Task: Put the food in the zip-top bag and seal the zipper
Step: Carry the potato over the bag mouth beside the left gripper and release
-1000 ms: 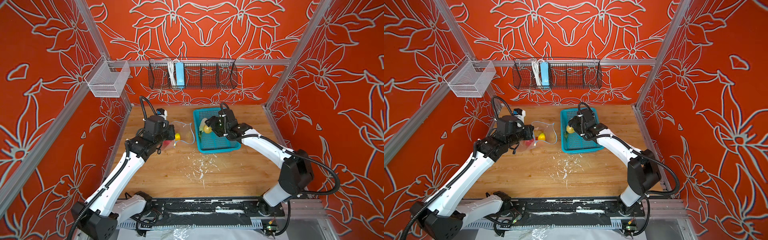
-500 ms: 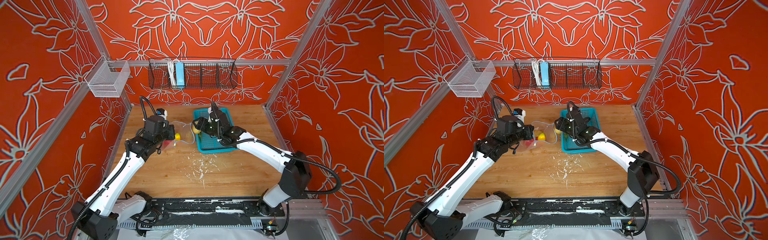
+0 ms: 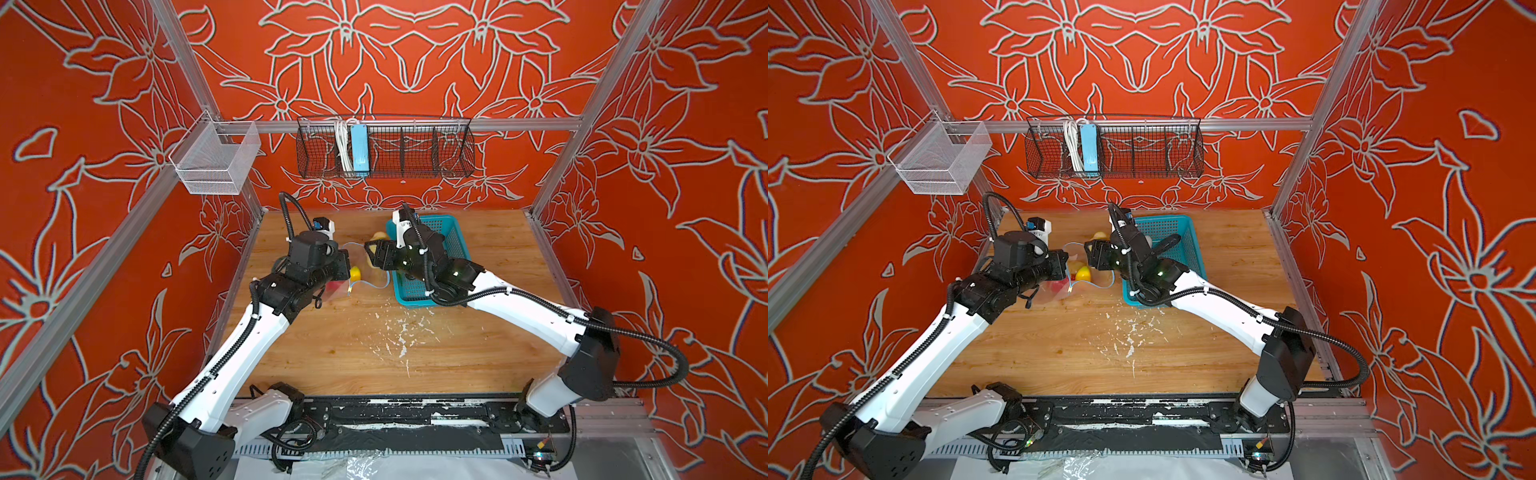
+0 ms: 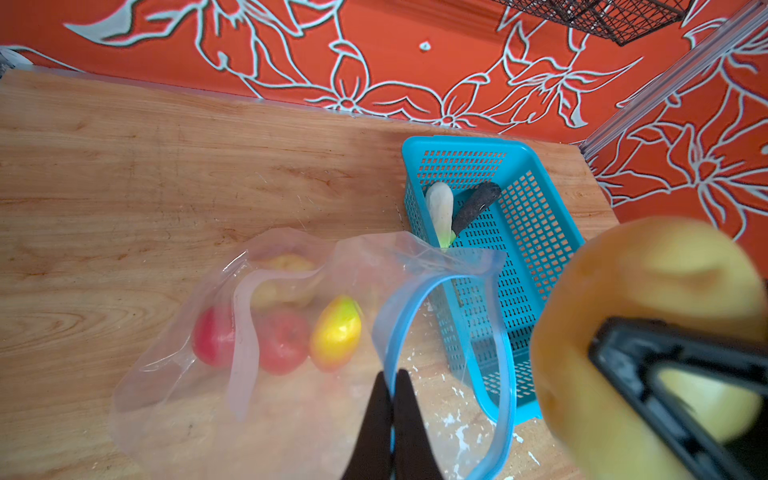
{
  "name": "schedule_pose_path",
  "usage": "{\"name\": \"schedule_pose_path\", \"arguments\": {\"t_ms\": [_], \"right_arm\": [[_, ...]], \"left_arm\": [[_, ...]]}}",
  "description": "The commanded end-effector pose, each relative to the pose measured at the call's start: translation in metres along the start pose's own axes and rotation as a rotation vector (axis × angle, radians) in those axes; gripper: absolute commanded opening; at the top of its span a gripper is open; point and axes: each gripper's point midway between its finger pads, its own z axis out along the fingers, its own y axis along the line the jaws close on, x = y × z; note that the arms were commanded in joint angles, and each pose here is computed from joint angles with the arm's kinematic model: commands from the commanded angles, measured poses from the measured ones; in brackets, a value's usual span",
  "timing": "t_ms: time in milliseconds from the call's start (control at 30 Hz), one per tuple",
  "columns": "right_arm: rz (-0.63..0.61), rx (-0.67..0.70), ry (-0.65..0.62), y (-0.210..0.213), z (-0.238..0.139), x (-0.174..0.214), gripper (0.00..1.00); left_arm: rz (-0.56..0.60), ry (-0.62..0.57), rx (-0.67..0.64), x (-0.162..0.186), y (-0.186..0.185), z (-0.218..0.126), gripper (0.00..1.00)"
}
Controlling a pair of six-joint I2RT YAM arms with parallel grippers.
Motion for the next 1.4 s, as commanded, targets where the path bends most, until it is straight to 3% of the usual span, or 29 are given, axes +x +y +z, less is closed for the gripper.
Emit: {"name": "schedule_pose_path", "arguments": {"t_ms": [0, 267, 800, 967, 1033, 1067, 1367], "right_arm": [[-0.080, 0.049, -0.045, 0.004, 0.003, -0.006, 0.62], [-0.186, 0.104, -0.030, 0.010, 0.018, 0.008, 0.62], [-0.210, 0.139, 0.058, -0.002, 0.044, 0.046, 0.65], [-0.212, 0.124, 0.093, 0.002, 0.047, 0.051, 0.76], [-0.210, 0.125, 0.100, 0.002, 0.045, 0.052, 0.85], [-0.210, 0.122, 0.101, 0.003, 0.044, 0.052, 0.97], [-0.199, 0.108, 0.062, 0.006, 0.019, 0.035, 0.98]], "left_arm": [[-0.004, -0.029, 0.005, -0.004, 0.000, -0.004, 0.00], [-0.004, -0.027, 0.007, -0.004, 0.000, -0.003, 0.00], [-0.007, -0.021, -0.004, -0.005, 0.001, -0.003, 0.00], [-0.004, -0.029, -0.007, -0.005, 0.002, -0.004, 0.00], [-0.003, -0.028, -0.001, -0.005, 0.001, -0.004, 0.00], [-0.002, -0.029, 0.001, -0.006, 0.000, -0.005, 0.00], [-0.001, -0.034, -0.011, -0.006, 0.003, -0.005, 0.00]]}}
